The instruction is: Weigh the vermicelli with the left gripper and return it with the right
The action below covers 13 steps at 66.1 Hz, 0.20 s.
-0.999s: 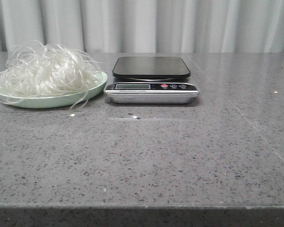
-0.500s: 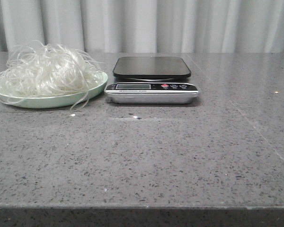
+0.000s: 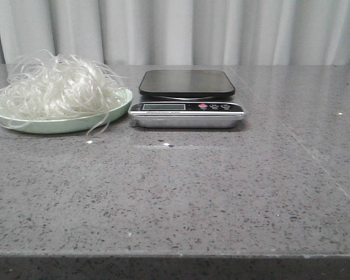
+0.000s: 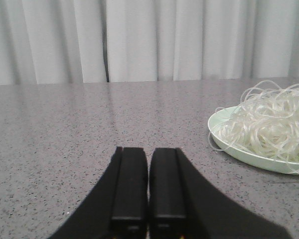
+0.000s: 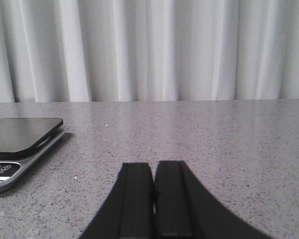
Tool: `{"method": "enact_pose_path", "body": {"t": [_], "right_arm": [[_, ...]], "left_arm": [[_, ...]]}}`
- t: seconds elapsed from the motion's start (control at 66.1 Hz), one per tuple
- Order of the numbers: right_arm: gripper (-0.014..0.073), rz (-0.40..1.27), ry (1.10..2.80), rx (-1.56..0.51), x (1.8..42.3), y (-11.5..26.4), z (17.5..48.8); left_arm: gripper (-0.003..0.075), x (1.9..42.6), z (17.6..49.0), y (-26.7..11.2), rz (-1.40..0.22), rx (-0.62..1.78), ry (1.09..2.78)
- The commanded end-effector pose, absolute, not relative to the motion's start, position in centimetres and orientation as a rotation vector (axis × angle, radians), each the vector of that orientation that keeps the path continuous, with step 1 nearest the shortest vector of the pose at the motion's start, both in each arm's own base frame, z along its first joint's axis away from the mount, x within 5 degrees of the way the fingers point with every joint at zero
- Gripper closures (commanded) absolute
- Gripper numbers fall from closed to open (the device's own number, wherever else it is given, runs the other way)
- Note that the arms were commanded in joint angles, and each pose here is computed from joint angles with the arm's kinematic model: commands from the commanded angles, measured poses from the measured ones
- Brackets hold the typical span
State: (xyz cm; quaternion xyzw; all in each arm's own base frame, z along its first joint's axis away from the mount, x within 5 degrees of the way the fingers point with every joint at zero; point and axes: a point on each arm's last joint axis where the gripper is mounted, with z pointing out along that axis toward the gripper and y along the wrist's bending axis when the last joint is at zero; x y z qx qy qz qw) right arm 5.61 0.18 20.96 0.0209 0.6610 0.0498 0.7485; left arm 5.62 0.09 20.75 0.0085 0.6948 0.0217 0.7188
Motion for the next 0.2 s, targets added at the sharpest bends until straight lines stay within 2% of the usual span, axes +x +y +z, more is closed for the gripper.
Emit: {"method": "enact_pose_path", "body": {"t": [0.0, 0.182], "right_arm": [[0.0438, 0.096, 1.332, 0.042, 5.26, 0.11, 22.09], [0.0438, 0.096, 1.332, 0.042, 5.26, 0.11, 22.09]], "left_arm": [[0.0594, 5.43, 21.36, 0.12, 0.036, 0.001, 1.444], [0.0594, 5.43, 21.36, 0.12, 0.036, 0.001, 1.444]]}}
